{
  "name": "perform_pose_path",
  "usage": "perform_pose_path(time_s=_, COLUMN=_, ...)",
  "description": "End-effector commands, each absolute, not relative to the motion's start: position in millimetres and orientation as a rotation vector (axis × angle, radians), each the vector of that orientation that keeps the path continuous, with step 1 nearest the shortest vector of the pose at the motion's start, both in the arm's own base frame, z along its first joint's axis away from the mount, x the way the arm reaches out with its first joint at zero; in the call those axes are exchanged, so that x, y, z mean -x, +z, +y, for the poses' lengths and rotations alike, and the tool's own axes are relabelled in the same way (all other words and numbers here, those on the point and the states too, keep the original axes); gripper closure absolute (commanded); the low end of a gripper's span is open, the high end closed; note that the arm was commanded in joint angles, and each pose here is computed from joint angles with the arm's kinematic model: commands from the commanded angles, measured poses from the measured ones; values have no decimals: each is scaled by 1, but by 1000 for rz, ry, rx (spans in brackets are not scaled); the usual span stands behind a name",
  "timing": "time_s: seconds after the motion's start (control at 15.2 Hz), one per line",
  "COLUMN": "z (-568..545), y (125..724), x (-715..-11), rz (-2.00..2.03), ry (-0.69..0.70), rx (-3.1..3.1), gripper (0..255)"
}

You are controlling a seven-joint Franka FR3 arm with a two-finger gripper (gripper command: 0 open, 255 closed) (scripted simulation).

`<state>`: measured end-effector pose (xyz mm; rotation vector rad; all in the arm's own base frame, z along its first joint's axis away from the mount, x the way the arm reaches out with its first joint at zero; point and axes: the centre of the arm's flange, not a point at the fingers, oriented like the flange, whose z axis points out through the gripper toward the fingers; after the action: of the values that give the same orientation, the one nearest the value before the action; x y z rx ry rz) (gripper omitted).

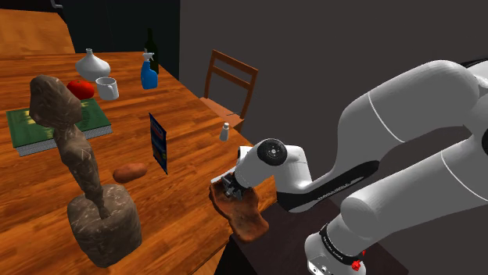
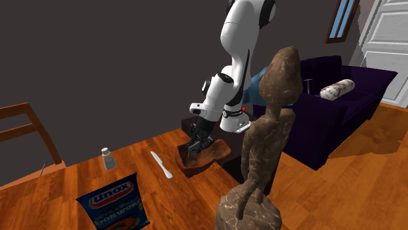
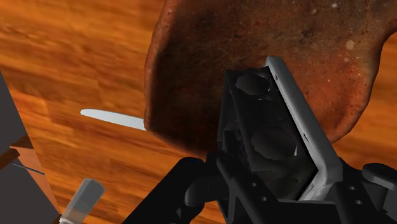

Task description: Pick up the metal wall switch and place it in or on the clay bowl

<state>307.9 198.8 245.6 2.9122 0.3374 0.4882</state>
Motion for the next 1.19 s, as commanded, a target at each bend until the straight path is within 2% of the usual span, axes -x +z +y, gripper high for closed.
perform_pose_path(time_s=0.0, z=199, y=246, x=-308, rz=337, ry=489, rx=-2912, gripper=255)
perform_pose_path(time_s=0.07, z=199, y=246, x=-308, rz=337, ry=489, rx=-2912, gripper=0)
perform_pose_path(time_s=0.4, z=199, y=246, x=-308, rz=337, ry=489, rx=-2912, gripper=0)
perform_pose_path(time_s=0.66, z=205, y=292, x=-291, rz=337, ry=489, rx=-2912, gripper=0)
perform_pose_path(time_s=1.12, z=205, y=292, x=-291, rz=337, ry=489, rx=-2912, gripper=0)
